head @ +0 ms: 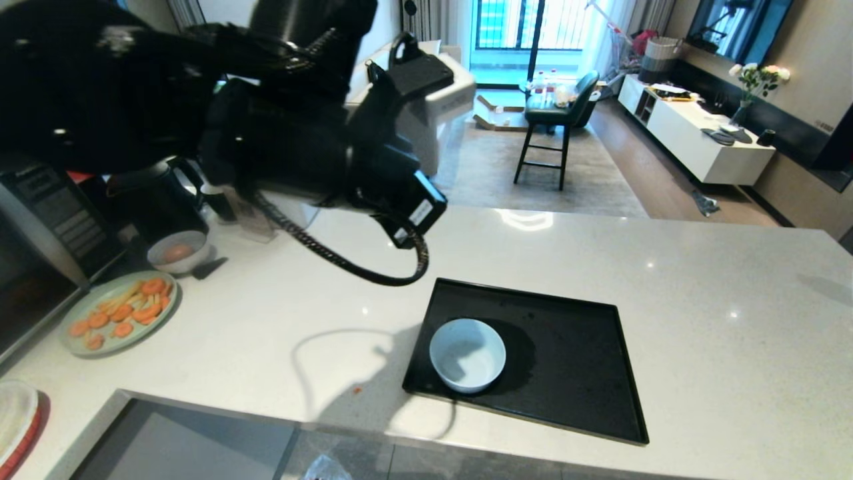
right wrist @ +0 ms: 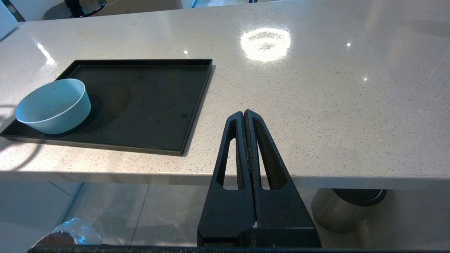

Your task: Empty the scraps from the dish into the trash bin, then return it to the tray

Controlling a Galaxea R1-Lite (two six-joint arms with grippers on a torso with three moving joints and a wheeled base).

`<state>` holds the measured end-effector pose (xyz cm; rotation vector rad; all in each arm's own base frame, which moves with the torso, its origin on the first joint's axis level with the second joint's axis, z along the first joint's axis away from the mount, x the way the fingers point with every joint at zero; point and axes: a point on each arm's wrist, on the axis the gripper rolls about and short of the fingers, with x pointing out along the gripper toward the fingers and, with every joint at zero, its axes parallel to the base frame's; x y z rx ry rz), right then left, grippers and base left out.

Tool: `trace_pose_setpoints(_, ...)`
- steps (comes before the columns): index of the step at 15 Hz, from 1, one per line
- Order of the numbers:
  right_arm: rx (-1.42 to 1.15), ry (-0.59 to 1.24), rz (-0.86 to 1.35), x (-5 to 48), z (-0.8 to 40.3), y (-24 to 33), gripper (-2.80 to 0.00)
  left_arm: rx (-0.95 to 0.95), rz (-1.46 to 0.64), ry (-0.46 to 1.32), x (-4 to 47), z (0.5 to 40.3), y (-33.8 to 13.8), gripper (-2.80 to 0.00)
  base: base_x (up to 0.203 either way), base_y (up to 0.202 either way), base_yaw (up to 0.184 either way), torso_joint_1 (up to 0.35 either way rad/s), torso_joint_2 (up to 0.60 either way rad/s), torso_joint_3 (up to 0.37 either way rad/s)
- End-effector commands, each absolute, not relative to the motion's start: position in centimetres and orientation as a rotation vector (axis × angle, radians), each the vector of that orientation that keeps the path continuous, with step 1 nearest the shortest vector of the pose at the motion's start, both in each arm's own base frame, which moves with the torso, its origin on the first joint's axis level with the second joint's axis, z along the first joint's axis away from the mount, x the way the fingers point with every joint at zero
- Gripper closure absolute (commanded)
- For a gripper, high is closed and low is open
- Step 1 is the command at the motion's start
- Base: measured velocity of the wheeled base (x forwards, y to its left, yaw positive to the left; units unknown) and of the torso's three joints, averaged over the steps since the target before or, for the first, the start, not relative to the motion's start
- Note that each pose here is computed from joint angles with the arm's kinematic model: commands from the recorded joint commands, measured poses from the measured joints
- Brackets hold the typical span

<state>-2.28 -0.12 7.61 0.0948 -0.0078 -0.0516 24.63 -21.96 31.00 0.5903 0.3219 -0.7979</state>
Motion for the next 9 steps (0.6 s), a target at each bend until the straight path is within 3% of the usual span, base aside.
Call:
trace_pose_setpoints(1,0.095,-0.009,-0.052,-2.3,7.6,-0.1,0.00,0.556,-0.761,0.280,21.2,32.5,-18.0,0.00,0.000,0.000,0.000,0.000,0.00,0.000)
trace_pose_setpoints(9,0.095,-0.009,-0.052,-2.3,7.6,-0.1,0.00,0.344,-0.457,0.188,10.5,25.8,-5.0,0.00,0.000,0.000,0.000,0.000,0.00,0.000)
